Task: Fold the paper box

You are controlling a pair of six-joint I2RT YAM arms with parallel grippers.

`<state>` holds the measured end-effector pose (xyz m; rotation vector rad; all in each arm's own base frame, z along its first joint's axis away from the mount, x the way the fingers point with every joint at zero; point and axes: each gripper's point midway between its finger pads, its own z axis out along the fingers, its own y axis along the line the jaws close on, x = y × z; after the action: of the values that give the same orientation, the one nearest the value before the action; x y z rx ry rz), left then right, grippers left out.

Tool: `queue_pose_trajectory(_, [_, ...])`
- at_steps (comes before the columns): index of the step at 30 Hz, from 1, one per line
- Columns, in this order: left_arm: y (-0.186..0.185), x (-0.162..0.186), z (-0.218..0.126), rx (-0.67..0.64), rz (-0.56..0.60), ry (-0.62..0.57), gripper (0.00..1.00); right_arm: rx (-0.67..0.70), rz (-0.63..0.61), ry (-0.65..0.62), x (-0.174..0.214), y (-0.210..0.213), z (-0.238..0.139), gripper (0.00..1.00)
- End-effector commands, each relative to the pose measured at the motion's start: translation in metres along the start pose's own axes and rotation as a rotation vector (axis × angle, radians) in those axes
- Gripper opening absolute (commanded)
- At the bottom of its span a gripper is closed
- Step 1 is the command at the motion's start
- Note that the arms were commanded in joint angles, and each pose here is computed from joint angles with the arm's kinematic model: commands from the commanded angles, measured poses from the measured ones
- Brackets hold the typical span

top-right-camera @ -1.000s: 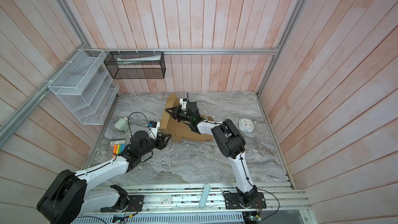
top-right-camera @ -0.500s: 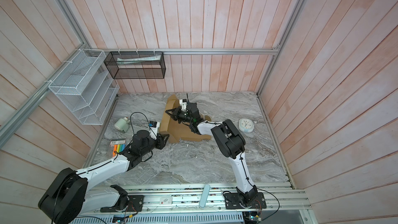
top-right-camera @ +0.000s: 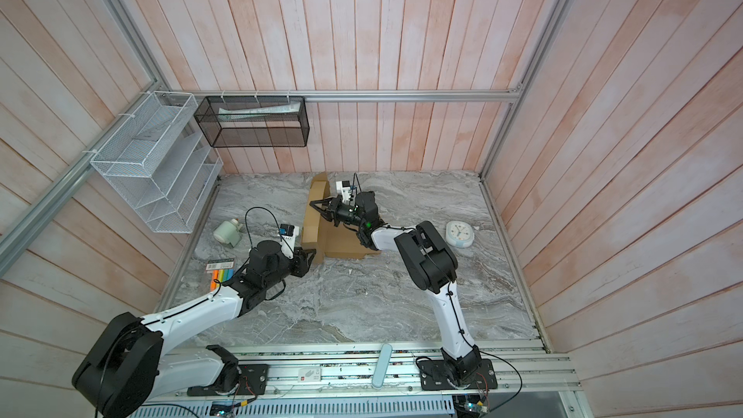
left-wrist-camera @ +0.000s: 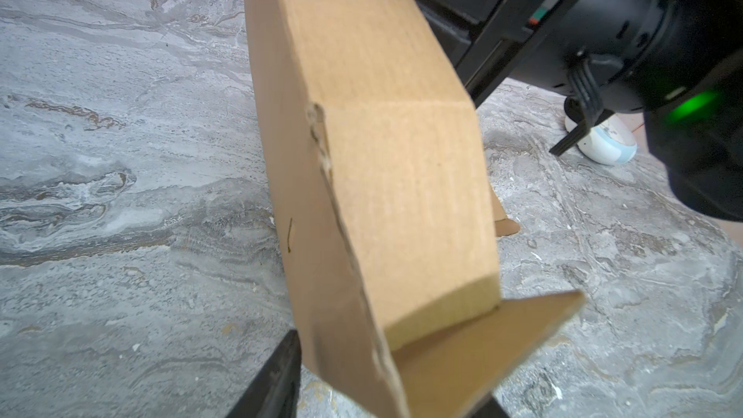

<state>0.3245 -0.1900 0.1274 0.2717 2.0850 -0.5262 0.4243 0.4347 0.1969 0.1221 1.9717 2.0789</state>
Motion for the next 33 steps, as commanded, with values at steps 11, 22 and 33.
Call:
queue_pose_trajectory(11, [0.004,-0.003,0.004,-0.055,0.018,0.008,0.52,-0.039,-0.019,0.012,0.004,-0.019,0.0,0.0])
queue_pose_trajectory(22, [0.016,0.013,0.012,-0.118,-0.001,0.034,0.51,-0.031,-0.018,0.003,0.003,-0.026,-0.002,0.0])
queue_pose_trajectory(33, [0.013,0.006,0.02,-0.147,-0.004,-0.025,0.48,-0.016,-0.012,-0.009,0.002,-0.029,-0.002,0.0])
